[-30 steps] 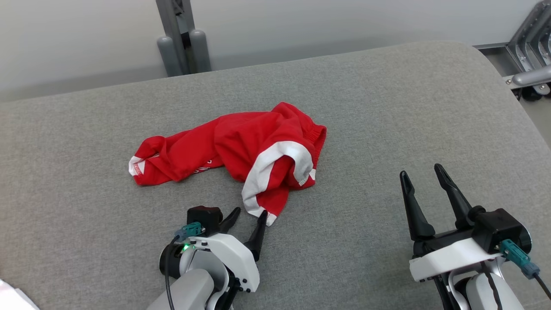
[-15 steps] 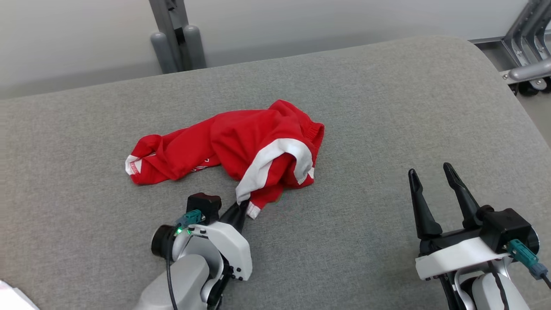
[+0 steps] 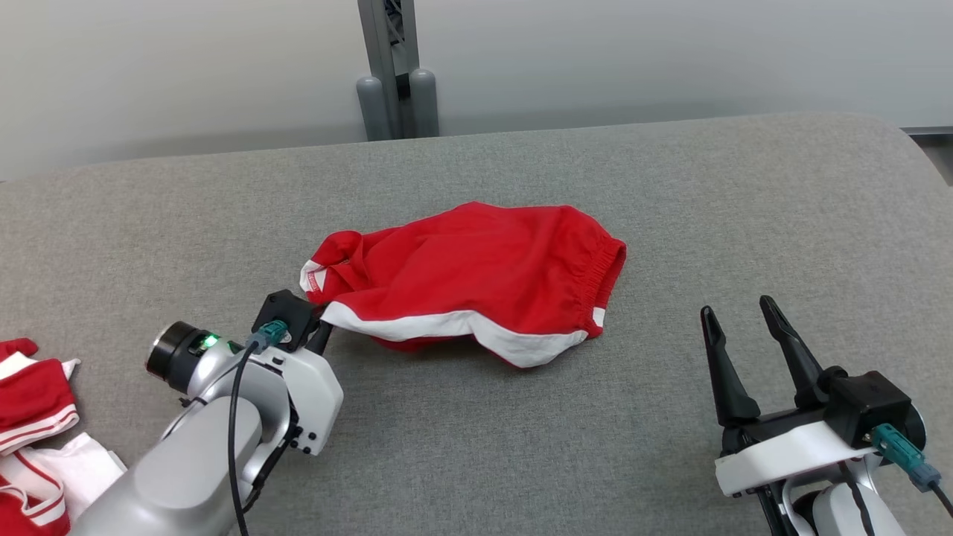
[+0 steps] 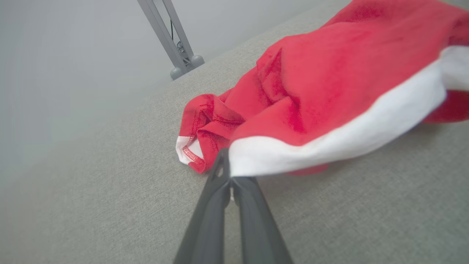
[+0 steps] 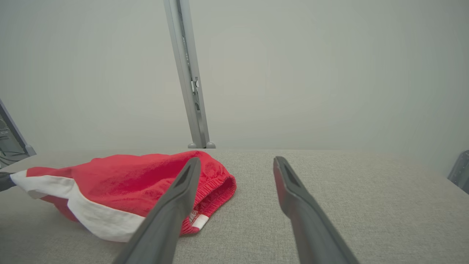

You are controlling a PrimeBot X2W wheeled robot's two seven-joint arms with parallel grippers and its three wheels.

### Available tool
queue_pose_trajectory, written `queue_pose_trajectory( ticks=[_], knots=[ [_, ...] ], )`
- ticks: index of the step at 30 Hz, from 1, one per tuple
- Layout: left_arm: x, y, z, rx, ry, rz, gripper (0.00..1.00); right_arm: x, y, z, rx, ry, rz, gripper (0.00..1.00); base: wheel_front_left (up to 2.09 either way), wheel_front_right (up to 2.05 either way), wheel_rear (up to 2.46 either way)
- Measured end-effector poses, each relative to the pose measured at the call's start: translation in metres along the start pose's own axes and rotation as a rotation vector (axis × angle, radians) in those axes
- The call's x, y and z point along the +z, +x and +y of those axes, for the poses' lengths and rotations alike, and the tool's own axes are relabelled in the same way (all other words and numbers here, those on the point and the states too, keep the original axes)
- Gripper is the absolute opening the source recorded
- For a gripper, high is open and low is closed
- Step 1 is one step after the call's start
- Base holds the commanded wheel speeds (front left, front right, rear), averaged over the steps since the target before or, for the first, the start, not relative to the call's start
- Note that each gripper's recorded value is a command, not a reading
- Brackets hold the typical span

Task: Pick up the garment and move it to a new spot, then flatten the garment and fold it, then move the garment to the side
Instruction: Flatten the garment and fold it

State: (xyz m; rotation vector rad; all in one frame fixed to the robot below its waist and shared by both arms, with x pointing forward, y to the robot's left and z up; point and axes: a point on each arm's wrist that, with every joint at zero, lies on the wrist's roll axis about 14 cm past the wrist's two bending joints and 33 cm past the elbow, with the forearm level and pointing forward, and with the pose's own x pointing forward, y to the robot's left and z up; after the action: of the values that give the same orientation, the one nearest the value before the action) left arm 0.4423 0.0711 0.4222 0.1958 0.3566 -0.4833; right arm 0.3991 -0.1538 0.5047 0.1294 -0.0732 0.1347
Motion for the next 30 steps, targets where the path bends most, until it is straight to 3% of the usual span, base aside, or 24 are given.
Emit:
queue_pose_trajectory(
  ticks=[1, 5, 13, 22, 30],
  knots=[
    [0.001, -0.005, 0.011, 0.011, 0.053, 0.031, 0.00, 0.000, 0.000, 0.002, 0.007, 0.002, 0.001, 1.00, 0.00, 0.00, 0.00],
    [-0.010, -0.013, 0.023, 0.020, 0.100, 0.133, 0.00, -0.001, 0.000, 0.005, 0.014, 0.003, 0.004, 1.00, 0.00, 0.00, 0.00],
    [-0.034, -0.012, 0.031, 0.032, 0.141, 0.260, 0.00, -0.005, -0.001, 0.000, -0.001, 0.007, 0.015, 1.00, 0.00, 0.00, 0.00],
    [-0.048, -0.001, 0.050, 0.107, 0.212, 0.324, 0.00, -0.010, -0.006, -0.011, -0.032, 0.002, 0.033, 1.00, 0.00, 0.00, 0.00],
    [-0.041, -0.008, 0.069, 0.213, 0.280, 0.261, 0.00, -0.009, -0.005, -0.011, -0.032, 0.001, 0.028, 1.00, 0.00, 0.00, 0.00]
  ],
)
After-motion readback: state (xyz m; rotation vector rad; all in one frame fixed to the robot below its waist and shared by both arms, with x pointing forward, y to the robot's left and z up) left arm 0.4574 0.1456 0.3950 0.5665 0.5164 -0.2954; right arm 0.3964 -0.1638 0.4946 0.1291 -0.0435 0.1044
